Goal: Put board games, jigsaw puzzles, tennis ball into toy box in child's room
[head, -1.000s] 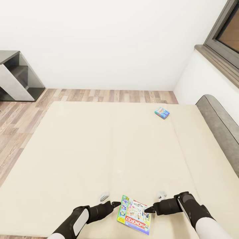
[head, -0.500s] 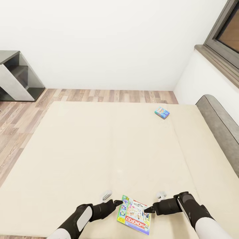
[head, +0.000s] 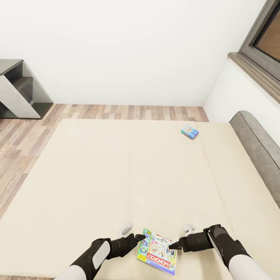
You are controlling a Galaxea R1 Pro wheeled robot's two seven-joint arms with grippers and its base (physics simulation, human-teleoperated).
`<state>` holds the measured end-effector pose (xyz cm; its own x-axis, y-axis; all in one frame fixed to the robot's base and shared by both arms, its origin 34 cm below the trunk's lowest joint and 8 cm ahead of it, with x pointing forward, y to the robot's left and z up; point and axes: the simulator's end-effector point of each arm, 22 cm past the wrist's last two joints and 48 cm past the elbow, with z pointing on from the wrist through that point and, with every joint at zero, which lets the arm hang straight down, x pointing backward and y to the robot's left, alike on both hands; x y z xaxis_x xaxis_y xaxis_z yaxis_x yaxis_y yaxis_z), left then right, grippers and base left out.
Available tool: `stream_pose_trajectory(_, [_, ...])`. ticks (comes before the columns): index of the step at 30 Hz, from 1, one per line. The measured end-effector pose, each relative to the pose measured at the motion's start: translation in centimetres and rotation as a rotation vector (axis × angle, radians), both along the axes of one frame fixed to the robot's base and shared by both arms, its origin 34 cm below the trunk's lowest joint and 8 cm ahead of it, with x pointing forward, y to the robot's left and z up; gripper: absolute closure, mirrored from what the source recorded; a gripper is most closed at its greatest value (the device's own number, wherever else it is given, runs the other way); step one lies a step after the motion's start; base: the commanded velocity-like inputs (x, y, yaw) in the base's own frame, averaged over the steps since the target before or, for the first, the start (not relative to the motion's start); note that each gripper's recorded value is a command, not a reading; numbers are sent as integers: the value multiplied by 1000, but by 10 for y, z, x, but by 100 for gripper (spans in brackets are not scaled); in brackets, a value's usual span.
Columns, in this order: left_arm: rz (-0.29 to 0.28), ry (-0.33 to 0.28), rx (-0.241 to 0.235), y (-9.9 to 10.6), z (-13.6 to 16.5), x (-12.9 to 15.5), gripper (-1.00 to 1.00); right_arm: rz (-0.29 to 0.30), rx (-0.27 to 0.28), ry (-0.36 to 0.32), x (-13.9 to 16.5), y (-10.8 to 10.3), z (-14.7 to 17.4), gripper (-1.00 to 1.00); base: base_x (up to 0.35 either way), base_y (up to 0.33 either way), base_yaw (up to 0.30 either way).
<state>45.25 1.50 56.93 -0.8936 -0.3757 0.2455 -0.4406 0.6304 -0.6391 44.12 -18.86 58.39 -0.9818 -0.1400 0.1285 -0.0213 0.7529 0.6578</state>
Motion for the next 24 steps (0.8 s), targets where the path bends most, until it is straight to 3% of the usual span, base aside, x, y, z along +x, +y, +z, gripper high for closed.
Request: stream_pose_trajectory(24, [2, 8, -2, -2, -1, -2, -100, -12, 1, 0, 1, -1, -1, -100, 0, 0, 0])
